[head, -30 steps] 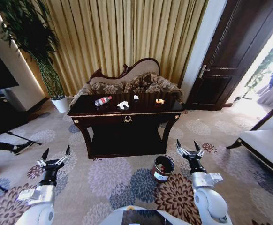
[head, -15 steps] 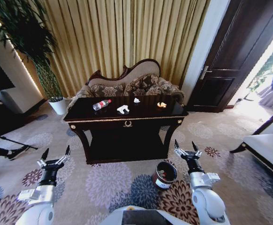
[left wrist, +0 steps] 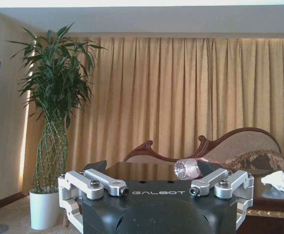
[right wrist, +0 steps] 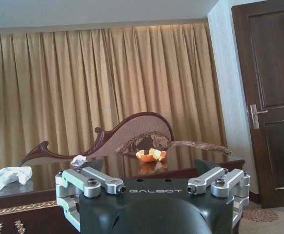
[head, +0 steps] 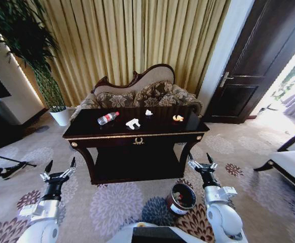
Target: Move to the front of the table and place the trash on the table into the trash bin.
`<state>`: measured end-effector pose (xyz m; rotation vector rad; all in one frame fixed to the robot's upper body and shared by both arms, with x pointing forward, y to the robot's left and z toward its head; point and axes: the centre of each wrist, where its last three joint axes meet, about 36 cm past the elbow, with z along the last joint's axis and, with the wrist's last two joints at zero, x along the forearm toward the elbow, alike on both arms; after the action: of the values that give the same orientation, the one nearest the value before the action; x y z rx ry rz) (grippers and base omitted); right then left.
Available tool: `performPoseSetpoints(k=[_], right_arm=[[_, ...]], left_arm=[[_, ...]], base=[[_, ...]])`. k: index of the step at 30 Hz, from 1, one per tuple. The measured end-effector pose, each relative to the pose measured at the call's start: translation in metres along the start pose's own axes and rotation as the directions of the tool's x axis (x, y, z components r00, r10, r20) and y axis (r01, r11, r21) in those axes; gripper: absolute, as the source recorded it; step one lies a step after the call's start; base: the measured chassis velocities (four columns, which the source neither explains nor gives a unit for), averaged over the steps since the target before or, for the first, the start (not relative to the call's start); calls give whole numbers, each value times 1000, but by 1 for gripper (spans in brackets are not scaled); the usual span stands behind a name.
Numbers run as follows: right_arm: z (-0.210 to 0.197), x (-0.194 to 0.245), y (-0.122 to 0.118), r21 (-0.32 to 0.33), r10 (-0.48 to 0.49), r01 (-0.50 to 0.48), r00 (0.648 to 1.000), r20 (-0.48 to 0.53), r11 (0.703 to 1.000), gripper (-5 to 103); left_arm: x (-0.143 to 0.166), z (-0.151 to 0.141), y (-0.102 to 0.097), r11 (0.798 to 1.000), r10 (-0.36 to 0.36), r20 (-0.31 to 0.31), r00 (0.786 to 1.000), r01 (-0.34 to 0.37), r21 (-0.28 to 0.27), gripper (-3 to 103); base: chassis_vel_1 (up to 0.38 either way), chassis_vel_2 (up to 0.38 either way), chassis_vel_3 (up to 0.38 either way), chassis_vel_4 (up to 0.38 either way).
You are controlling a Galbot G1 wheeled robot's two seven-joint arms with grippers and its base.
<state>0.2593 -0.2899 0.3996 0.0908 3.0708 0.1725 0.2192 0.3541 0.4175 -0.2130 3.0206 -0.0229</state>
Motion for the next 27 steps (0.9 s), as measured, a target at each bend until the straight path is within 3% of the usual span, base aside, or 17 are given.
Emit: performPoseSetpoints(k=[8,27], right_arm=[[-3,1,2,4,-5,5,1000,6,1000,100],[-12,1,14,-24,-13,13,1000,6,1000,100]], left_arm=[[3,1,1,1000,-4,3,1000,4,-2,100],[8,-3,9,1000,-14,17,1000,14,-5,100]], base=[[-133,125,120,-137],[-6,11,9,-4]])
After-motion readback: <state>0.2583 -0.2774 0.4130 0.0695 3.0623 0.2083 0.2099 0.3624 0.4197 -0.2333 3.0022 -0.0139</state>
